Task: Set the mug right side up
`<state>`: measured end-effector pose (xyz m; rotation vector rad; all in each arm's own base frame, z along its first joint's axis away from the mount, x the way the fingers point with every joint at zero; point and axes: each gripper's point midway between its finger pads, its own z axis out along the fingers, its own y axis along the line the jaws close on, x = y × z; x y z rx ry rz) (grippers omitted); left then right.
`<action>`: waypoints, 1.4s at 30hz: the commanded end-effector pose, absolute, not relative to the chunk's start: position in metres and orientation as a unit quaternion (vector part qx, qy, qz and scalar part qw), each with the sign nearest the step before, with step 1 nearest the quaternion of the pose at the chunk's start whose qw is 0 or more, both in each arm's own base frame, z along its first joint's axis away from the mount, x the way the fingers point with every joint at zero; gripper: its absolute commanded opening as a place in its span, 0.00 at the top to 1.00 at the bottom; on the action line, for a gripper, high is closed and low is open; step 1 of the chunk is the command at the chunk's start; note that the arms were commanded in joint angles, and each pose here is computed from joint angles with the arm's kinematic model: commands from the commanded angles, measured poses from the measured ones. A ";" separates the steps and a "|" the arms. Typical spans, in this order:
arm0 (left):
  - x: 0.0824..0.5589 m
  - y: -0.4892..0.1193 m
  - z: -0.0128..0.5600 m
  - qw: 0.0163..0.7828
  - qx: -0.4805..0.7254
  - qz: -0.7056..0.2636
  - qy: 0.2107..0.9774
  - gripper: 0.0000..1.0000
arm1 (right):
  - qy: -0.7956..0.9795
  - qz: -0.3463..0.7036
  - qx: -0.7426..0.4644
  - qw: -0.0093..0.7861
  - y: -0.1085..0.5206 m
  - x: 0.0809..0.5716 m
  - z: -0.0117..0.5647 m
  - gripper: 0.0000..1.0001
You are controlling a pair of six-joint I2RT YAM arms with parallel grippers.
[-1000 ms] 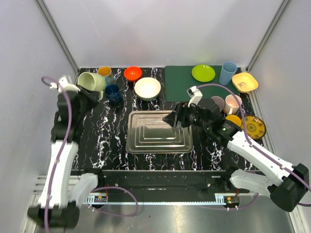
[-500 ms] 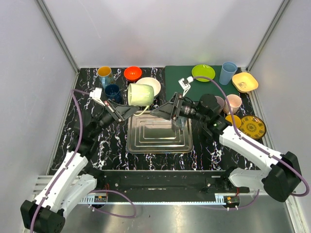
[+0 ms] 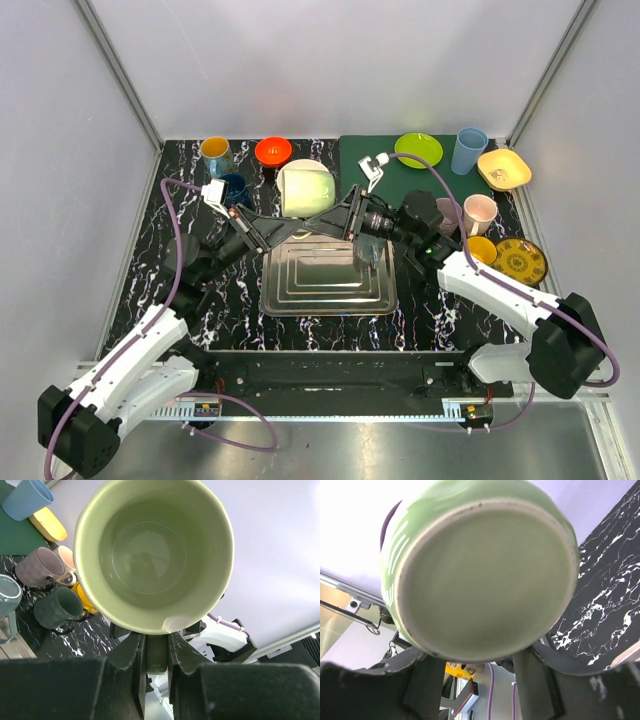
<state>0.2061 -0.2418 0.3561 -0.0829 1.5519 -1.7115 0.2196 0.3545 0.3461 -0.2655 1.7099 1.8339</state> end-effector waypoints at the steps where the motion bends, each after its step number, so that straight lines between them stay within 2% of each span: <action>1: 0.181 -0.244 0.396 0.434 0.033 -0.708 0.556 1.00 | 0.578 0.725 -0.111 0.358 0.352 0.221 0.395 0.47; 7: 0.178 -0.247 0.387 0.427 0.036 -0.704 0.566 1.00 | 0.576 0.719 -0.105 0.374 0.349 0.225 0.397 0.64; 10: 0.175 -0.246 0.382 0.423 0.036 -0.704 0.570 1.00 | 0.569 0.715 -0.092 0.395 0.343 0.227 0.400 0.79; 11: 0.175 -0.246 0.378 0.421 0.034 -0.703 0.573 1.00 | 0.569 0.713 -0.086 0.401 0.341 0.229 0.402 0.91; 14: 0.172 -0.245 0.370 0.418 0.032 -0.696 0.584 1.00 | 0.580 0.703 -0.088 0.402 0.343 0.232 0.399 1.00; 15: 0.174 -0.245 0.363 0.414 0.030 -0.688 0.595 1.00 | 0.583 0.699 -0.091 0.404 0.343 0.233 0.399 1.00; 17: 0.175 -0.244 0.357 0.414 0.025 -0.681 0.604 0.90 | 0.594 0.690 -0.089 0.403 0.343 0.235 0.397 1.00; 19: 0.176 -0.244 0.350 0.412 0.023 -0.674 0.613 0.72 | 0.613 0.669 -0.089 0.411 0.342 0.240 0.391 1.00; 20: 0.177 -0.243 0.347 0.414 0.019 -0.670 0.616 0.55 | 0.617 0.660 -0.085 0.419 0.339 0.241 0.392 1.00; 21: 0.180 -0.242 0.342 0.415 0.013 -0.661 0.625 0.49 | 0.623 0.645 -0.092 0.432 0.337 0.243 0.389 1.00; 23: 0.186 -0.236 0.340 0.433 -0.006 -0.643 0.631 0.39 | 0.649 0.615 -0.086 0.439 0.331 0.247 0.383 1.00; 25: 0.195 -0.226 0.331 0.454 -0.033 -0.613 0.646 0.36 | 0.679 0.578 -0.091 0.444 0.325 0.250 0.370 1.00; 26: 0.198 -0.222 0.330 0.467 -0.037 -0.597 0.651 0.31 | 0.690 0.561 -0.085 0.450 0.321 0.254 0.367 1.00; 31: 0.215 -0.179 0.295 0.504 -0.110 -0.469 0.717 0.23 | 0.780 0.433 -0.093 0.442 0.304 0.269 0.316 1.00; 32: 0.224 -0.159 0.297 0.529 -0.146 -0.424 0.720 0.23 | 0.800 0.396 -0.083 0.443 0.301 0.279 0.300 1.00; 33: 0.222 -0.144 0.270 0.514 -0.164 -0.366 0.759 0.22 | 0.814 0.368 -0.091 0.439 0.300 0.282 0.288 1.00; 36: 0.223 -0.103 0.252 0.524 -0.210 -0.259 0.784 0.23 | 0.861 0.274 -0.111 0.413 0.302 0.283 0.243 1.00; 42: 0.215 -0.089 0.245 0.538 -0.214 -0.241 0.779 0.23 | 0.899 0.199 -0.115 0.372 0.314 0.291 0.176 1.00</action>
